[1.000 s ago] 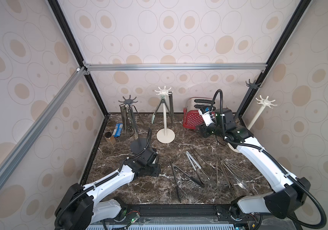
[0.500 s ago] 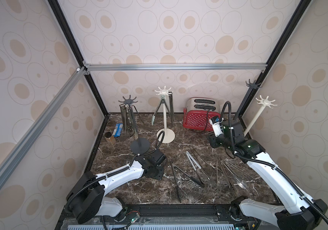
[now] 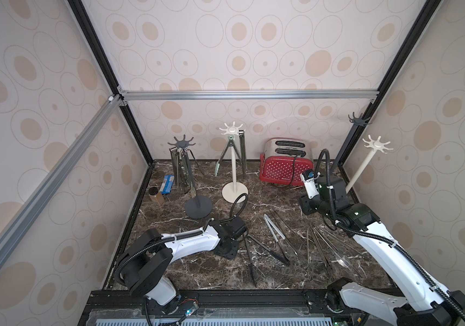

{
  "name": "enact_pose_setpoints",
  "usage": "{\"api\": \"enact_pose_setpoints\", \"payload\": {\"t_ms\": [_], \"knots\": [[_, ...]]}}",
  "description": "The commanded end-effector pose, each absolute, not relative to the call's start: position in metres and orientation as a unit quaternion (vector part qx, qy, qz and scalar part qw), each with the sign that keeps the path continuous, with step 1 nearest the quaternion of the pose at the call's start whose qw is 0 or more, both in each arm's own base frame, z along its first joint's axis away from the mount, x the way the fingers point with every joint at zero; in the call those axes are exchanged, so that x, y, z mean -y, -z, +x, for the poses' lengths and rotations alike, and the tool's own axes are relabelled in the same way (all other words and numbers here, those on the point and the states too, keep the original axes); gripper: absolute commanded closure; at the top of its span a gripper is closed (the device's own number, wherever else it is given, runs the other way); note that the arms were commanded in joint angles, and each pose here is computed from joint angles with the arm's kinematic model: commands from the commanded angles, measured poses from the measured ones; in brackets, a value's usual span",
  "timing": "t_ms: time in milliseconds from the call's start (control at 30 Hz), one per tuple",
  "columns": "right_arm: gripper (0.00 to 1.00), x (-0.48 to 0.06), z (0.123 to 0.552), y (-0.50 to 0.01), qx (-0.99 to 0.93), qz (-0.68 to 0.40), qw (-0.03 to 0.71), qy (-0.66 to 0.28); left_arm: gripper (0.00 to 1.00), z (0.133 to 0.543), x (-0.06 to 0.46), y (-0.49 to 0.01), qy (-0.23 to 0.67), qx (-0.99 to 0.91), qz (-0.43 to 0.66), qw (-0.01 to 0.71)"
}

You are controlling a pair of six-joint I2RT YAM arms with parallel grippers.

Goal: Hang food tongs on kitchen utensil racks
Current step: Pick up the food tongs from the center of the board.

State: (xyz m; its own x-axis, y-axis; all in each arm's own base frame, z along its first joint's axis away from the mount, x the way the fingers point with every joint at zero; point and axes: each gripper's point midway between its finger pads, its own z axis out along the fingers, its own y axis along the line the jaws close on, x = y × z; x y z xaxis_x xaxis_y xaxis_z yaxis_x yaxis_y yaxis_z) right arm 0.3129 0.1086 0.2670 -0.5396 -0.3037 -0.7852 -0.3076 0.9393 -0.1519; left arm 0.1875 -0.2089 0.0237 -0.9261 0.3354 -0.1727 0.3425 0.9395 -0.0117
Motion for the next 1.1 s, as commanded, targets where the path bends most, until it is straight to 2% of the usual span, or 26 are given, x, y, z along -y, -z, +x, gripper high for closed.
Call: {"api": "enact_pose_setpoints", "payload": {"t_ms": [0,600,1067], "knots": [[0.47,-0.106,0.308,-0.263,-0.879,-0.177,0.443,0.005,0.65,0.186,0.213,-0.017,0.020,-0.982,0.165,0.086],[0.47,-0.108,0.308,-0.261,-0.880,-0.177,0.440,-0.001,0.81,0.170,0.192,0.012,-0.030,-0.985,0.159,0.059],[0.47,-0.109,0.308,-0.262,-0.880,-0.179,0.441,-0.002,0.98,0.175,0.188,0.004,-0.038,-0.984,0.152,0.080]]}}
